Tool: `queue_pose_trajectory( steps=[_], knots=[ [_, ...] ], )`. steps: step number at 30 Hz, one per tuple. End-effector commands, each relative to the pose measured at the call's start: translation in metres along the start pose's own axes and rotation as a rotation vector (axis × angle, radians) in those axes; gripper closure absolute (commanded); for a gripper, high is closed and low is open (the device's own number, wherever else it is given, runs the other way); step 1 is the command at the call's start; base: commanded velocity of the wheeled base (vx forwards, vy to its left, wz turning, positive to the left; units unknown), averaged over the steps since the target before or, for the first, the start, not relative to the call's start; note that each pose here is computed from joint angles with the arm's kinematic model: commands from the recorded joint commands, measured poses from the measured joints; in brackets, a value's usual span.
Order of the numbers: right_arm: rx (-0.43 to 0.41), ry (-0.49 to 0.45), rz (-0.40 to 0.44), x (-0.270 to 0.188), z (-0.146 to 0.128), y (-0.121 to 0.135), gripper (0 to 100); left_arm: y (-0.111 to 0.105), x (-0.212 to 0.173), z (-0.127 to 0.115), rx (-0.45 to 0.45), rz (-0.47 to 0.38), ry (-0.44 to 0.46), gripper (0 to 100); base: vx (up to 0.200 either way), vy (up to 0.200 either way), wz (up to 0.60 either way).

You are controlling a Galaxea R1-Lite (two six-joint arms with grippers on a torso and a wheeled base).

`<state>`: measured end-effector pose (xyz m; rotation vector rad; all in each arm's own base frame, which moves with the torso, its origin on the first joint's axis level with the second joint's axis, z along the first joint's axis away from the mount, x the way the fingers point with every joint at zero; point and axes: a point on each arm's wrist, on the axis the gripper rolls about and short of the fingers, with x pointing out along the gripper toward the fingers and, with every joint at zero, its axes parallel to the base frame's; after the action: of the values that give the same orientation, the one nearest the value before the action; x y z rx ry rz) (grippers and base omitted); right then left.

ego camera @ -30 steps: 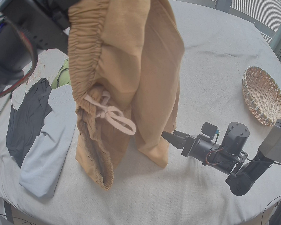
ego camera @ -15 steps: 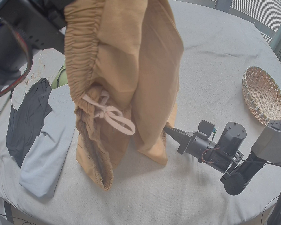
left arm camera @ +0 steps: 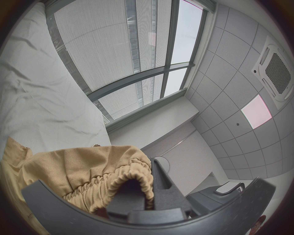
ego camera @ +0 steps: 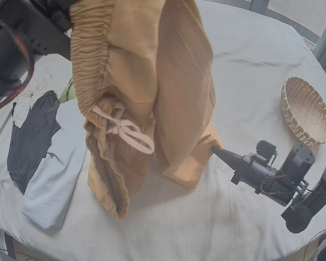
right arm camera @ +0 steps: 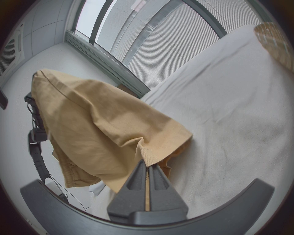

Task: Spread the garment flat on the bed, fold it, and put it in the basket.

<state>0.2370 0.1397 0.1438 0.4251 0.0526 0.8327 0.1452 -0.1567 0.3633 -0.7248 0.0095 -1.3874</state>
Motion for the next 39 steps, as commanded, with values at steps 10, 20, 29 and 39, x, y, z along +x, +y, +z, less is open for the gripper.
queue_pose_trajectory(
  steps=[10,20,29,39],
  knots=[
    [-0.054,-0.349,0.014,-0.13,0.093,0.061,100,0.0,0.0,0.024,0.038,0.04,-0.063,100,0.0,0.0,0.0],
    [-0.017,-0.292,-0.059,-0.167,0.112,0.076,100,0.055,-0.018,0.005,-0.116,0.295,-0.049,100,0.0,0.0,0.0],
    [0.116,-0.117,-0.227,-0.141,0.087,0.026,100,0.094,-0.046,-0.048,-0.205,0.422,0.038,100,0.0,0.0,0.0],
    [0.201,0.162,-0.32,-0.132,0.028,-0.014,100,0.127,-0.083,-0.07,-0.189,0.506,-0.014,100,0.0,0.0,0.0]
  ],
)
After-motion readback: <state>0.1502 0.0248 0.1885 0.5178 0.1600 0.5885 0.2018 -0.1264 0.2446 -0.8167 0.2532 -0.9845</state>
